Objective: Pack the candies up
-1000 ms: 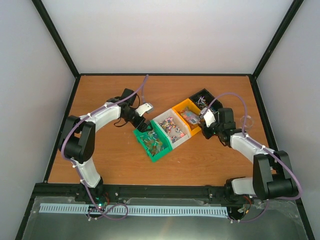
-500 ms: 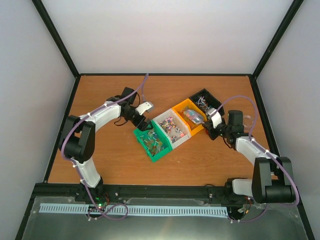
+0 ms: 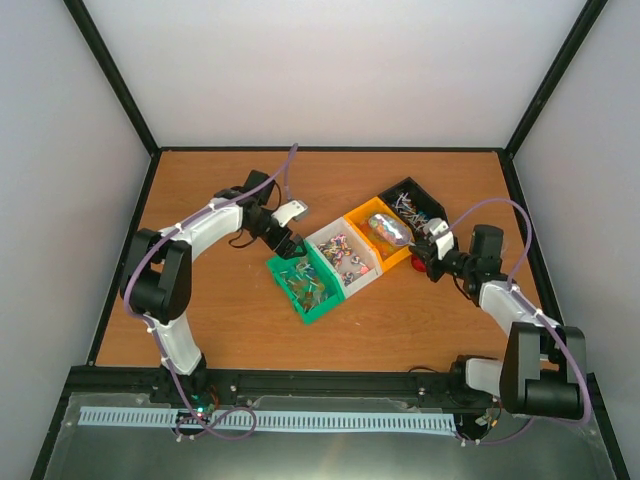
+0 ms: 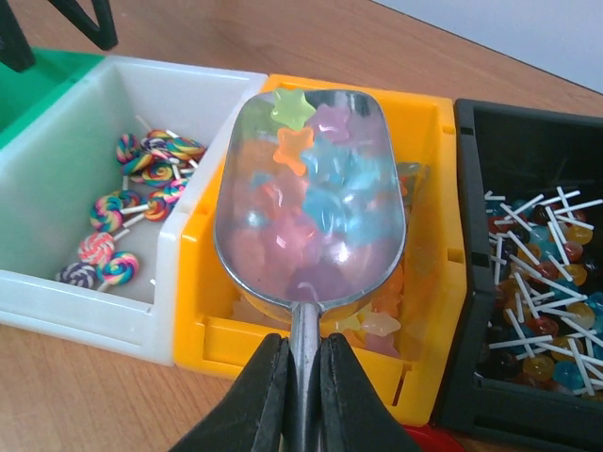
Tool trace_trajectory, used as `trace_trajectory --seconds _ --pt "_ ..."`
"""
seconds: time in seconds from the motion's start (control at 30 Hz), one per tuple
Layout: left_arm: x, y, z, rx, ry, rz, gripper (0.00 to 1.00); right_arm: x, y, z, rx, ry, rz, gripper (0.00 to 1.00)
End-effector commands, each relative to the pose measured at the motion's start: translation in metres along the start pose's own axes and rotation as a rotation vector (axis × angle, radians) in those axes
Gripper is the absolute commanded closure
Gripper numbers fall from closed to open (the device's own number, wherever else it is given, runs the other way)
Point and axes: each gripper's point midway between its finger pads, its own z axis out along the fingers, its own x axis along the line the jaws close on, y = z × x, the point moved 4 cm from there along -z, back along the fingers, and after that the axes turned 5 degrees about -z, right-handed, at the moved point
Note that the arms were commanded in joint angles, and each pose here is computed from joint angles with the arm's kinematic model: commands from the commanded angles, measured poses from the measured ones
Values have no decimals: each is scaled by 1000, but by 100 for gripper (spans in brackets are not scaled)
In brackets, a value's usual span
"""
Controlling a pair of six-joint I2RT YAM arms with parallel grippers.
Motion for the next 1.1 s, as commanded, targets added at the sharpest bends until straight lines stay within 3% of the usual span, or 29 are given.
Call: trace_trajectory --seconds 0.0,0.4,1.07 --pt "0 8 -4 -10 -5 -19 10 -1 25 -13 -91 87 -29 97" --pt "-2 6 -8 -24 -1 -9 9 -16 46 -61 1 161 -13 97" --pt "-20 28 -48 -152 25 80 0 -64 53 -195 165 -103 67 97"
